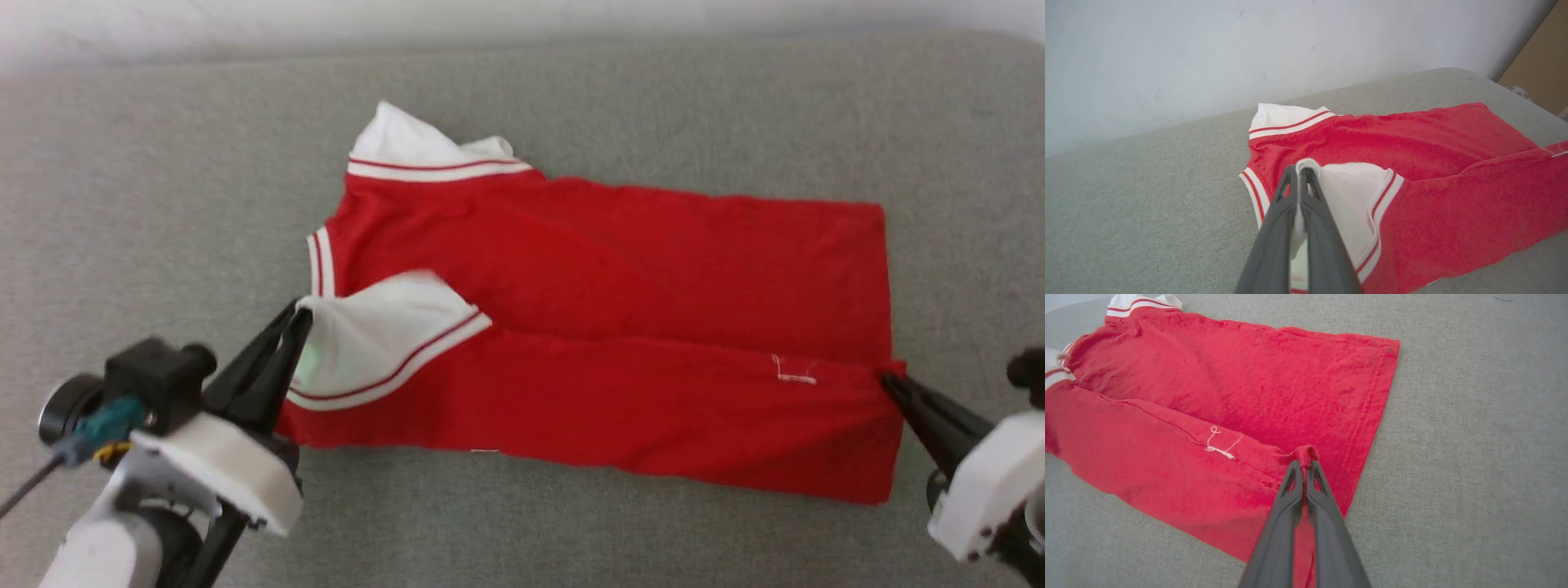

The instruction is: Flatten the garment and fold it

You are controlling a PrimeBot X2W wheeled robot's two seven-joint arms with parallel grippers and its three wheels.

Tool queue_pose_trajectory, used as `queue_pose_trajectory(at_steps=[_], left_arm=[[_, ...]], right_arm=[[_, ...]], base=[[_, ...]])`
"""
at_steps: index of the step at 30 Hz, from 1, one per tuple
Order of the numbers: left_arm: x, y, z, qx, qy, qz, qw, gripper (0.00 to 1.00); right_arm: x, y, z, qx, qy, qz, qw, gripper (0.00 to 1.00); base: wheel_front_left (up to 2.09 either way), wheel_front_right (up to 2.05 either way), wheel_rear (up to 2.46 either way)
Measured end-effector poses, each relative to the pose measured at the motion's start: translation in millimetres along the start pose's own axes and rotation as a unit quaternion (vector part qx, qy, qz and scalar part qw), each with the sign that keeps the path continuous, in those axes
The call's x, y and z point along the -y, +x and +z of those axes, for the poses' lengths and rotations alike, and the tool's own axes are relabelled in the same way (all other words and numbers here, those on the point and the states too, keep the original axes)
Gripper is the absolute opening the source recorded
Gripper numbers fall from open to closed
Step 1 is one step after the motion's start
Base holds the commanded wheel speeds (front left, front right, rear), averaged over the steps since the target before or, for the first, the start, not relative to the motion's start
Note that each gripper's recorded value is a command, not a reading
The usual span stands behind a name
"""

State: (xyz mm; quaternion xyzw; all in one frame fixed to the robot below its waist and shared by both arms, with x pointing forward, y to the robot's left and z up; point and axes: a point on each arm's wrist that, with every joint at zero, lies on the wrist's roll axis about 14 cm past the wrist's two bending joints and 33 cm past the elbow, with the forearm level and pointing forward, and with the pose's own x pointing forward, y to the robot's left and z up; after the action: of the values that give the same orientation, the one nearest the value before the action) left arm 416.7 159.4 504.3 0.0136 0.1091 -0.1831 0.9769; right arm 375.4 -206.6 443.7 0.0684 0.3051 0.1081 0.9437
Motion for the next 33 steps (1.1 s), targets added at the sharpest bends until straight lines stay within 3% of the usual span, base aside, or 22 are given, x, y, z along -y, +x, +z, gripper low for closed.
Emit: queue_pose_trajectory(at_steps=[10,13,14,15,16,18,25,29,33], left_arm=[[-12,43,-96,-0.155,0.008,-0.021,0.988,0.00],[-15,49,-105,-0.167,0.003,-0.019,0.986,0.00],[-15,51,-106,-0.167,0.000,-0.019,0.986,0.18],[-15,53,-105,-0.166,-0.004,-0.018,0.986,0.31],[-16,54,-104,-0.162,-0.010,-0.016,0.987,0.57],[-16,54,-103,-0.154,-0.021,-0.012,0.988,1.00],[-20,51,-75,-0.082,-0.083,0.021,0.993,1.00],[-30,35,-48,-0.014,-0.097,0.060,0.993,1.00],[-40,11,-21,0.069,-0.094,0.113,0.987,1.00]], right_arm=[[14,46,-44,-0.090,0.009,-0.003,0.996,0.00],[16,52,-49,-0.100,0.017,-0.002,0.995,0.00],[17,53,-49,-0.101,0.019,-0.002,0.995,0.00],[17,54,-50,-0.102,0.023,-0.001,0.995,0.25],[16,56,-49,-0.102,0.026,0.000,0.994,0.97],[16,58,-45,-0.093,0.028,0.002,0.995,1.00],[9,52,-26,-0.044,0.028,0.008,0.999,1.00],[13,36,1,0.029,0.017,-0.006,0.999,1.00],[24,10,26,0.117,-0.002,-0.049,0.992,1.00]], base=[[0.00,0.00,0.00],[0.00,0.00,0.00],[0.00,0.00,0.00],[0.00,0.00,0.00],[0.00,0.00,0.00],[0.00,0.00,0.00],[0.00,0.00,0.00],[0.00,0.00,0.00],[0.00,0.00,0.00]])
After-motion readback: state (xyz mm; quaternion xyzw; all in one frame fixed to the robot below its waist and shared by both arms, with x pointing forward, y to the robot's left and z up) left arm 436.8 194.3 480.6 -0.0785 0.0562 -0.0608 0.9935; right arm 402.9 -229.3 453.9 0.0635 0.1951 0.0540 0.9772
